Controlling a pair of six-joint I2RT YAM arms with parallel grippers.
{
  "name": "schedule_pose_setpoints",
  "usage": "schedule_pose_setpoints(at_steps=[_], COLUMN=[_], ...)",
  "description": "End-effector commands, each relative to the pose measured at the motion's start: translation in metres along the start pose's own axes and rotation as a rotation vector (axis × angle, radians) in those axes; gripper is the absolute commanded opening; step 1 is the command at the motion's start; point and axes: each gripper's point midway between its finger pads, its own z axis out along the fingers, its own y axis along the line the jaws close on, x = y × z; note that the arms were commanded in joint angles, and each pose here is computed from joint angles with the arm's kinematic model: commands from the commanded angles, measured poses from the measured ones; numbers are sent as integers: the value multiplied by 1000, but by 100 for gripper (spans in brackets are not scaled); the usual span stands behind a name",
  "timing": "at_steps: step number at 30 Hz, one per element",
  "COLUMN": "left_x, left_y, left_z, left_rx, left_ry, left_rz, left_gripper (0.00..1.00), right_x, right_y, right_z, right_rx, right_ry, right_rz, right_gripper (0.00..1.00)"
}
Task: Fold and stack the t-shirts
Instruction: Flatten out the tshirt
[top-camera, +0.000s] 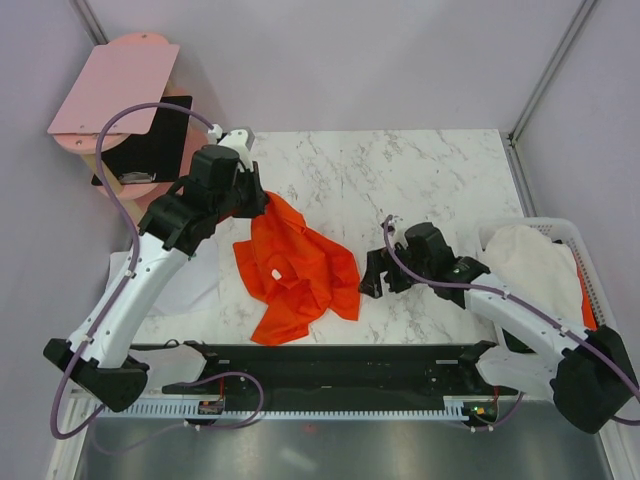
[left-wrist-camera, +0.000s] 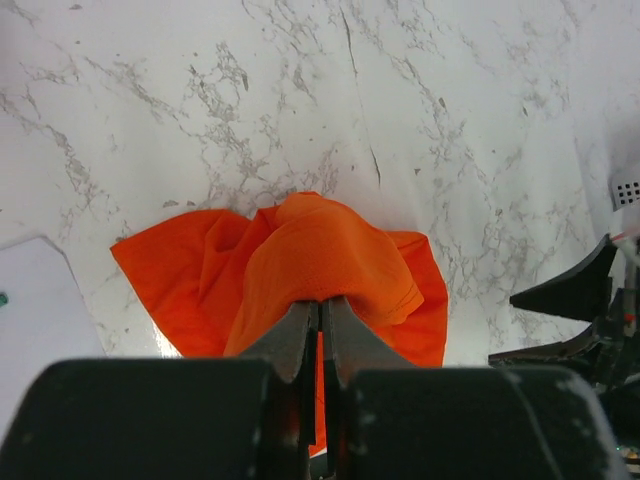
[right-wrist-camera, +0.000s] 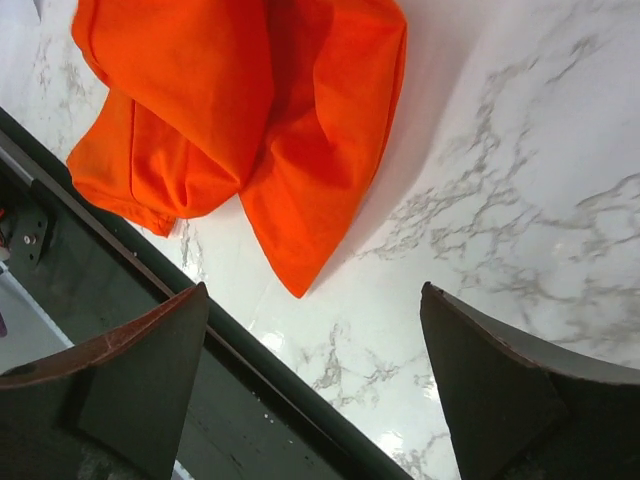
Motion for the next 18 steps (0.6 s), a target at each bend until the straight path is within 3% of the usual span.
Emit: schedule_pose_setpoints(at_steps=[1,10,18], left_x=[-31,-27,-21], left_y=[-3,0,3], left_z=[-1,6,7], left_rx=[-18,-39,-46], left_ry=[-104,-88,-79], left_rz=[-27,-24,-26], left_gripper=[2,2,2], right_x=[40,80,92], right_y=[6,27,44], right_z=[19,46,82], right_rx=[-59,-136,-111], right_ry=[92,151,176], right_rz=[119,200,146], right_gripper=[92,89,83])
